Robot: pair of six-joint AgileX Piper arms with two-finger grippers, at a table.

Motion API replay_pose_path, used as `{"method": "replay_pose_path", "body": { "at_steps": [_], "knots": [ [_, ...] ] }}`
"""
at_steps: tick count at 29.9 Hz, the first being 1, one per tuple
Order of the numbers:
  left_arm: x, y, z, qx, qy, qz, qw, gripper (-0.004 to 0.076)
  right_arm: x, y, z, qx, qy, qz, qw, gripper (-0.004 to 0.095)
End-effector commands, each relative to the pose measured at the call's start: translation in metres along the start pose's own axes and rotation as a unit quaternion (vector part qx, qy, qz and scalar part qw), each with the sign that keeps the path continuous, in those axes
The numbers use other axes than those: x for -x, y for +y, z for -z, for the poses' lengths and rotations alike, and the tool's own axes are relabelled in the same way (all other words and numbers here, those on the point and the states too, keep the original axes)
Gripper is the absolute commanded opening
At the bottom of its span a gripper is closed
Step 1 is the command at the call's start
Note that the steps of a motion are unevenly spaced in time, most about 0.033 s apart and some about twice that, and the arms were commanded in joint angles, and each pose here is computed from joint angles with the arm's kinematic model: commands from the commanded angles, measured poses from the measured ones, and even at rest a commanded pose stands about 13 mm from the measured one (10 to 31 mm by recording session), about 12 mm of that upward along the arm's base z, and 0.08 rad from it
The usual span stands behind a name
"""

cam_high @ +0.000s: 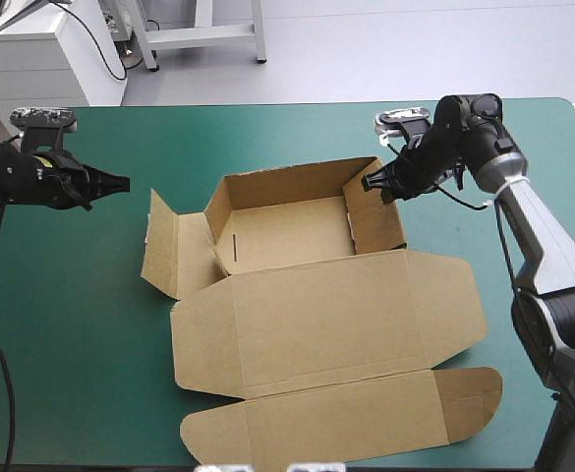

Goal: Fold the box

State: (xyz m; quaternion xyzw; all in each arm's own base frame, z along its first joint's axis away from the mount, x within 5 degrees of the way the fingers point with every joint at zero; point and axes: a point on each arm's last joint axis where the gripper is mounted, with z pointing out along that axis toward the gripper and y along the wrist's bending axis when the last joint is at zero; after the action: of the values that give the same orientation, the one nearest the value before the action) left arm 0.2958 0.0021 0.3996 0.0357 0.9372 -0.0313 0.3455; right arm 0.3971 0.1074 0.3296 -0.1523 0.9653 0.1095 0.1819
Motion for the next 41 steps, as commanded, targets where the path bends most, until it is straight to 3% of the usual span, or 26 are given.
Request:
{"method": "replay_pose_path", "body": {
  "at_steps": [1, 19, 21, 26, 34, 41],
  "knots": [
    [0.009, -0.003, 0.021, -0.003, -0.053, 0.006, 0.999, -0.0008, -0.004, 0.004, 0.021, 0.002, -0.024, 0.012, 1.0, 0.0321],
    [0.014, -0.006, 0.022, -0.024, -0.08, 0.024, 0.996, -0.0008, 0.001, -0.005, -0.041, 0.027, 0.02, -0.002, 0.999, 0.0315],
    [0.014, -0.006, 0.022, -0.024, -0.08, 0.024, 0.996, -0.0008, 0.001, -0.005, -0.041, 0.027, 0.017, -0.002, 1.0, 0.0257],
    [0.015, -0.006, 0.022, -0.024, -0.081, 0.024, 0.996, -0.0008, 0.002, -0.005, -0.044, 0.027, 0.015, 0.012, 0.999, -0.0005],
    [0.014, -0.005, 0.022, -0.02, -0.078, 0.029, 0.996, -0.0008, 0.004, -0.005, -0.038, 0.025, 0.0, 0.011, 1.0, -0.0012],
    [0.011, 0.029, 0.023, -0.019, -0.079, 0.116, 0.99, -0.0008, 0.005, -0.021, 0.015, 0.018, -0.059, -0.001, 0.998, -0.0019]
  ]
}}
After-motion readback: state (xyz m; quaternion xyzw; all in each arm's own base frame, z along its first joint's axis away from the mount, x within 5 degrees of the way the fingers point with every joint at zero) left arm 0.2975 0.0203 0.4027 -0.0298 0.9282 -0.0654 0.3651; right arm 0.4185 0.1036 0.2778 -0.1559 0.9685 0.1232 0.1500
